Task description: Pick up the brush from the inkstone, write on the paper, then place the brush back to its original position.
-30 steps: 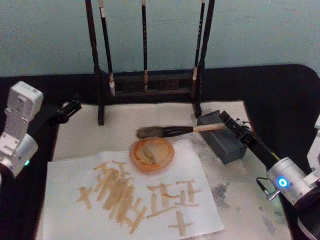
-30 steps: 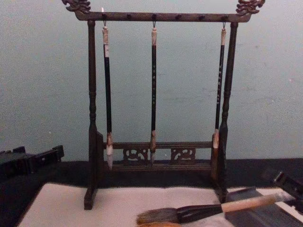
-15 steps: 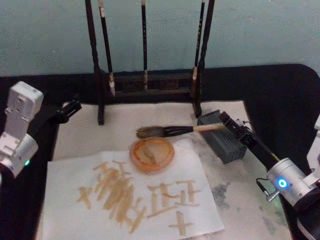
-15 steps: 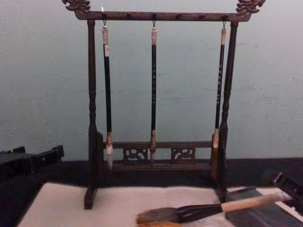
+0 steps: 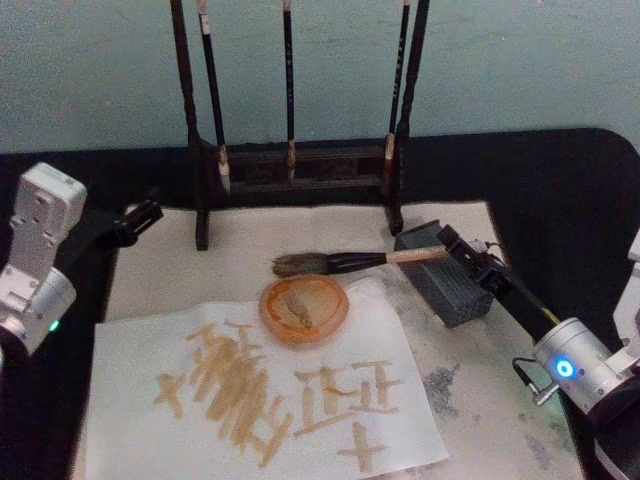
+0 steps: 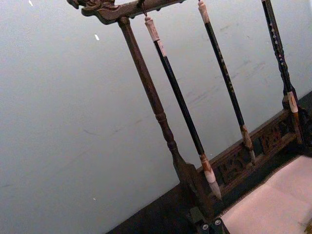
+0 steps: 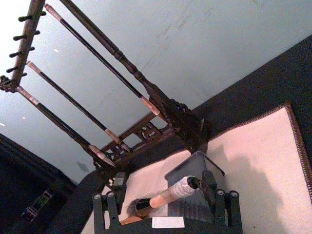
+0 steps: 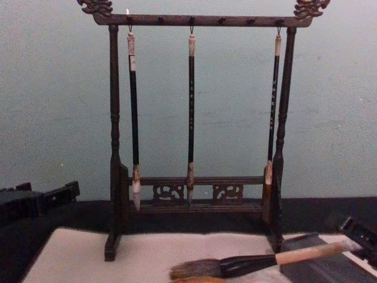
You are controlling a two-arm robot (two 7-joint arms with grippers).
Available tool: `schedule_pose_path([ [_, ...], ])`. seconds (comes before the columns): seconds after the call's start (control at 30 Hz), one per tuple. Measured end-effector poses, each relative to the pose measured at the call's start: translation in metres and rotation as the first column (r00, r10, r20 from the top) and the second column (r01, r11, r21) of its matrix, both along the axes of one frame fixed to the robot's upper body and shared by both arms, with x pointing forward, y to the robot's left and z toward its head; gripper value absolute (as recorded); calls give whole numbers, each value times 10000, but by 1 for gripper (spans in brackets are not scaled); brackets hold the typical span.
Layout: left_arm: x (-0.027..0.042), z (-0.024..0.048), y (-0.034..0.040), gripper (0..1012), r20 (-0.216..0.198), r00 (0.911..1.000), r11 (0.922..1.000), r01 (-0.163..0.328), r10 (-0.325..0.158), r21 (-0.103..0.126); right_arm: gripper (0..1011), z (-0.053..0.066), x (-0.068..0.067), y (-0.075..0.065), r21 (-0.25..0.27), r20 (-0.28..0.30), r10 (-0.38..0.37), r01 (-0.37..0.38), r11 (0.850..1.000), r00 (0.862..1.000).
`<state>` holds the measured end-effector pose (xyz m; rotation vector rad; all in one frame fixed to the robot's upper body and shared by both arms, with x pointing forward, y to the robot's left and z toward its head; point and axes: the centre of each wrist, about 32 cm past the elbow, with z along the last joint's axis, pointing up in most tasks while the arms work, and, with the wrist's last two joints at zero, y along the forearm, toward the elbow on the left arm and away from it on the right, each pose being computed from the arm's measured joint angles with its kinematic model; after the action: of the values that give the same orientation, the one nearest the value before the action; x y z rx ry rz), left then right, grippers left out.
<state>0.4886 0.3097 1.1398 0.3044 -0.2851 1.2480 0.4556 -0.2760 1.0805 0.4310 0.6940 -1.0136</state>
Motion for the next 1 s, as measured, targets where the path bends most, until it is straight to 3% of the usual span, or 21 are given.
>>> schedule_pose_path([
  [0.4,0,0,0,1002,-1,10000,10000,0,0,0,1001,6,-4,2,-121,17,-73,73,9999,10000],
  [0.67,0,0,0,1000,-1,10000,10000,0,0,-1,856,6,-2,2,-99,19,-54,54,9999,10000],
  [0.7,0,0,0,1002,0,10000,10000,0,0,0,780,6,-2,2,-95,19,-52,52,9999,10000],
  [0.8,0,0,0,1002,-1,10000,10000,0,0,0,727,6,-2,2,-89,18,-51,51,9999,10000],
  [0.9,0,0,0,1002,-1,10000,10000,0,0,0,581,5,-1,1,-84,16,-50,50,10000,10000],
  [1.0,0,0,0,1002,-1,10000,10000,0,0,0,523,5,-1,1,-81,14,-48,48,10000,10000],
])
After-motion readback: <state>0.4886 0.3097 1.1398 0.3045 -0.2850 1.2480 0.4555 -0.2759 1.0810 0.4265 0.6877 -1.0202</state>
